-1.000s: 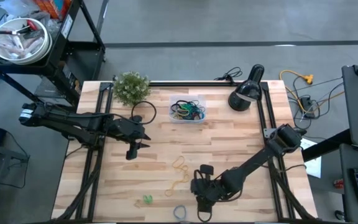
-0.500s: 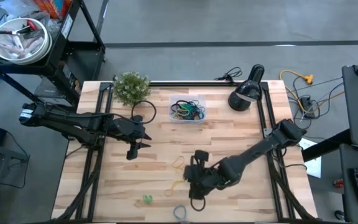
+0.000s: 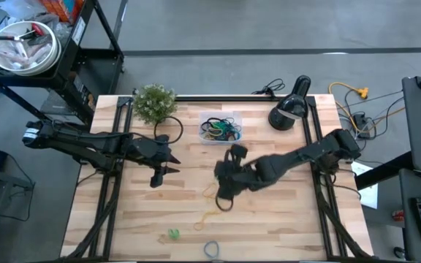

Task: Pick and place rubber bands into bin
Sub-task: Put the green rubberband into the transparent bin

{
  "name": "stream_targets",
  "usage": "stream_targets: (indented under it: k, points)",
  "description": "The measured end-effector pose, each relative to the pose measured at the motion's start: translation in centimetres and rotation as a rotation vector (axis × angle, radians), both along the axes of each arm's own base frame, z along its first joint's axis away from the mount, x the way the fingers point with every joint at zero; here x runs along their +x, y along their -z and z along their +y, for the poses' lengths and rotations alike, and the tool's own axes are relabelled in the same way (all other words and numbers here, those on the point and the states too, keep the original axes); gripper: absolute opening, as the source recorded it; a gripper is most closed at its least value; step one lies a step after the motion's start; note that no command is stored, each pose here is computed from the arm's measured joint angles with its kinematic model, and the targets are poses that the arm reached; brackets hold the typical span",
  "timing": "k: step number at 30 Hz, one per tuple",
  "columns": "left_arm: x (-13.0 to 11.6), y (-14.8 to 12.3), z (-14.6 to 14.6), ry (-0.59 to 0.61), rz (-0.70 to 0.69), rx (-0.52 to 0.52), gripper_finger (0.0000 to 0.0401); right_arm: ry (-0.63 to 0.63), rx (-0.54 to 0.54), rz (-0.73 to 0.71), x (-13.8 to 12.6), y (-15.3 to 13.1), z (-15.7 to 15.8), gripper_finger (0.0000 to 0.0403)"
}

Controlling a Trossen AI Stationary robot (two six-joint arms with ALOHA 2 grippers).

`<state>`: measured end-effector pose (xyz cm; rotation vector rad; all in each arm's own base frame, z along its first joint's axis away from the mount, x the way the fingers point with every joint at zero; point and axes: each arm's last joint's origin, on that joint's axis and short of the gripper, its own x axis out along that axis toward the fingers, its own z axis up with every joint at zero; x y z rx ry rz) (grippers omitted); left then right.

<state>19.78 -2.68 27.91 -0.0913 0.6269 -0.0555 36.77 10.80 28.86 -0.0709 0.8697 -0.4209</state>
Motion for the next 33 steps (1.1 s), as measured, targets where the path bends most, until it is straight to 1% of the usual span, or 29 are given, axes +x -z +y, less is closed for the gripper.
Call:
stream_targets:
  k: [5,9,16,23,28,31,33]
  points:
    - [0.1,-0.1,0.0,0.002,-0.018,0.0,0.013,0.094,-0.06,0.006,0.8,-0.1,-3.8,0.0008]
    - [0.2,-0.1,0.0,0.002,-0.018,0.0,0.013,0.173,-0.067,0.01,1.3,-0.1,-6.9,0.0008]
    - [0.2,-0.1,0.0,0.003,-0.017,0.003,0.013,0.264,-0.087,0.034,1.5,-0.1,-11.5,0.0008]
    - [0.2,-0.1,0.0,0.005,-0.017,0.005,0.013,0.35,-0.084,0.032,1.3,-0.1,-14.8,0.0009]
    - [0.2,-0.1,0.0,0.012,-0.019,0.016,0.013,0.398,-0.073,-0.007,1.4,-0.3,-16.7,0.0009]
    - [0.2,-0.1,0.0,0.015,-0.024,0.02,0.013,0.417,-0.063,-0.02,1.7,0.0,-17.7,0.0009]
    - [0.2,-0.2,0.0,0.015,-0.034,0.019,0.013,0.418,-0.038,-0.012,2.0,0.7,-18.4,0.0009]
